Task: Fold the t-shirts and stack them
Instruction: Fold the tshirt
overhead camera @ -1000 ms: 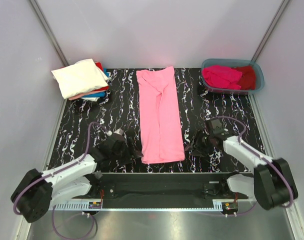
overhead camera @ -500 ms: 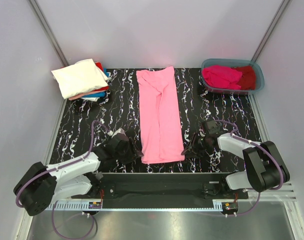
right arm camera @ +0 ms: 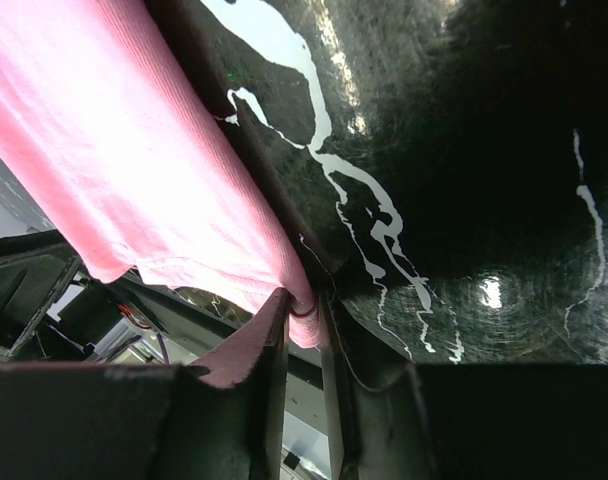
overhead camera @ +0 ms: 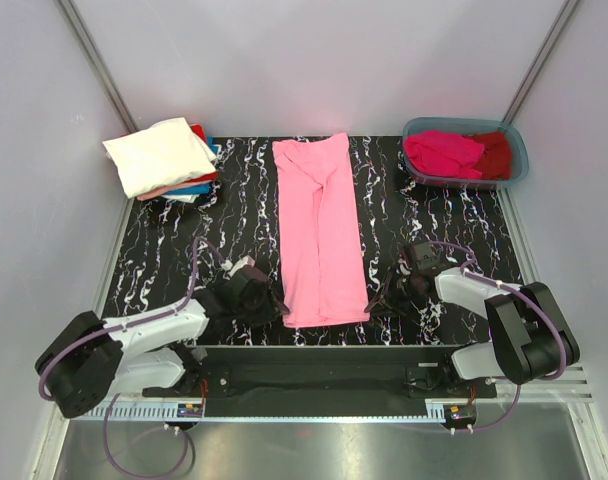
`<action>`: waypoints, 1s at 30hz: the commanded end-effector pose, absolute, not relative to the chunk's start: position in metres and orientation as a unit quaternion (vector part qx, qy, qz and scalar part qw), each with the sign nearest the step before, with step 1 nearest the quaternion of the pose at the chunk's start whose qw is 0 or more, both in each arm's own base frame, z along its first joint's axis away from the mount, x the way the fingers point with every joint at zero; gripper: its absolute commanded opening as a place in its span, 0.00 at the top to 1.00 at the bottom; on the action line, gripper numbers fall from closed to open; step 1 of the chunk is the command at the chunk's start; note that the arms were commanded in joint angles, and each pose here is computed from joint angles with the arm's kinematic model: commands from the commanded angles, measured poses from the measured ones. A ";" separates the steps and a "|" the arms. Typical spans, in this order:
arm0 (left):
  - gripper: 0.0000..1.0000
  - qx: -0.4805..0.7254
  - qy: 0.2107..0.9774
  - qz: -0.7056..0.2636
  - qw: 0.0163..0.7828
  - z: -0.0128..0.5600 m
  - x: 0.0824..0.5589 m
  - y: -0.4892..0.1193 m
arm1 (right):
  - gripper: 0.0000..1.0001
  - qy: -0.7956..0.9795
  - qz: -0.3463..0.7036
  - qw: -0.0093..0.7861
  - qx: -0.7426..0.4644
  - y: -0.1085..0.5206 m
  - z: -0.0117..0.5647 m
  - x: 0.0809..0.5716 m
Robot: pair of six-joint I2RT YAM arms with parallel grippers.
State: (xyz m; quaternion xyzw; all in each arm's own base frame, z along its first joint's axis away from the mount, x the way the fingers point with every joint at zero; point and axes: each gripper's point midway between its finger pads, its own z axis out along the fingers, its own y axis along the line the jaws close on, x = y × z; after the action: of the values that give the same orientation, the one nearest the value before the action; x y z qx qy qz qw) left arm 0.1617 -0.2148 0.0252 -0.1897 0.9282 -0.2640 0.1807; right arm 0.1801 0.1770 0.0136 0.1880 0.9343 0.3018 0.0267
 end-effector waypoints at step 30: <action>1.00 -0.133 0.939 -0.233 0.215 0.096 0.134 -0.243 | 1.00 0.914 0.359 0.054 0.183 0.175 0.079 0.137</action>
State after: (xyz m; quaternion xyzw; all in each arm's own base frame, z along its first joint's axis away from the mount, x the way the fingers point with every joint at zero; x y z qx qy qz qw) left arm 0.1197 -0.2463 0.0644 -0.1166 0.9481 -0.2383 0.1754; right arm 0.1492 0.1711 0.0678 0.1749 0.9190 0.3447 0.0773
